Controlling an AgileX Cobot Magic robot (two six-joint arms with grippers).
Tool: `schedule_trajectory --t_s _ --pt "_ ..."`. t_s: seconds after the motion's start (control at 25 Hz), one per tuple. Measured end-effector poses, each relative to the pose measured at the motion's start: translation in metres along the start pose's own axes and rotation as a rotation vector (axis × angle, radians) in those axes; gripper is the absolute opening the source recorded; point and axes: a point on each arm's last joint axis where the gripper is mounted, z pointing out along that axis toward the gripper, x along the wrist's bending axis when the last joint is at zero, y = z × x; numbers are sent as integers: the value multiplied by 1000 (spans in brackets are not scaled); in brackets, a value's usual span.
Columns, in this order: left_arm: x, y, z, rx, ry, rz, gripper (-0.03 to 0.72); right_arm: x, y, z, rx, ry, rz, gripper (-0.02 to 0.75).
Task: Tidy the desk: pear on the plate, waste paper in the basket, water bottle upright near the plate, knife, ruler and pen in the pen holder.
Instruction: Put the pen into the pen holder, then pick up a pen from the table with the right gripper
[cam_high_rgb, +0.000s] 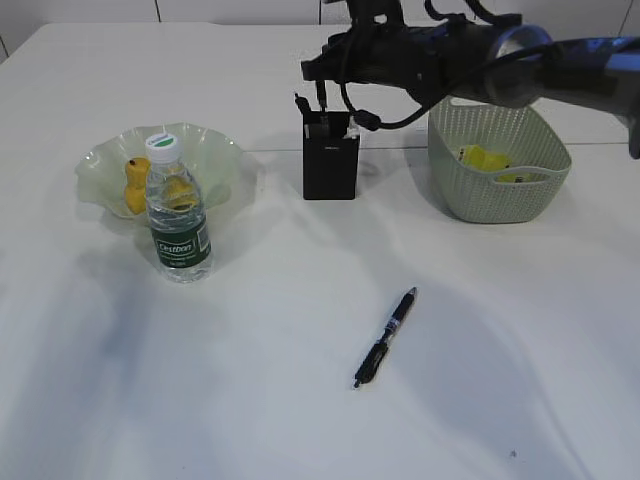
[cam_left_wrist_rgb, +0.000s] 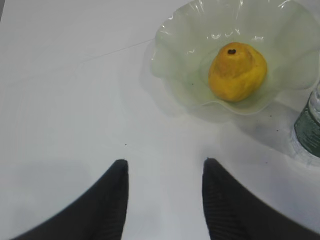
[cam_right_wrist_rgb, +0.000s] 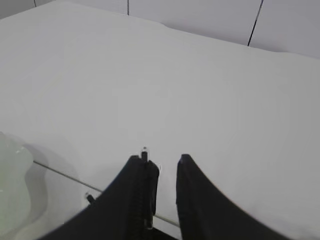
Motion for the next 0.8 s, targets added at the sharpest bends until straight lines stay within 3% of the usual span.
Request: schedule_trajectory --t_s 0.44,0.8 --pt "0 2 0 -24 -3 -15 340 -9 54 -41 19 -27 35 181" --pt "0 2 0 -26 -6 -69 340 -15 75 -70 128 -51 43 181"
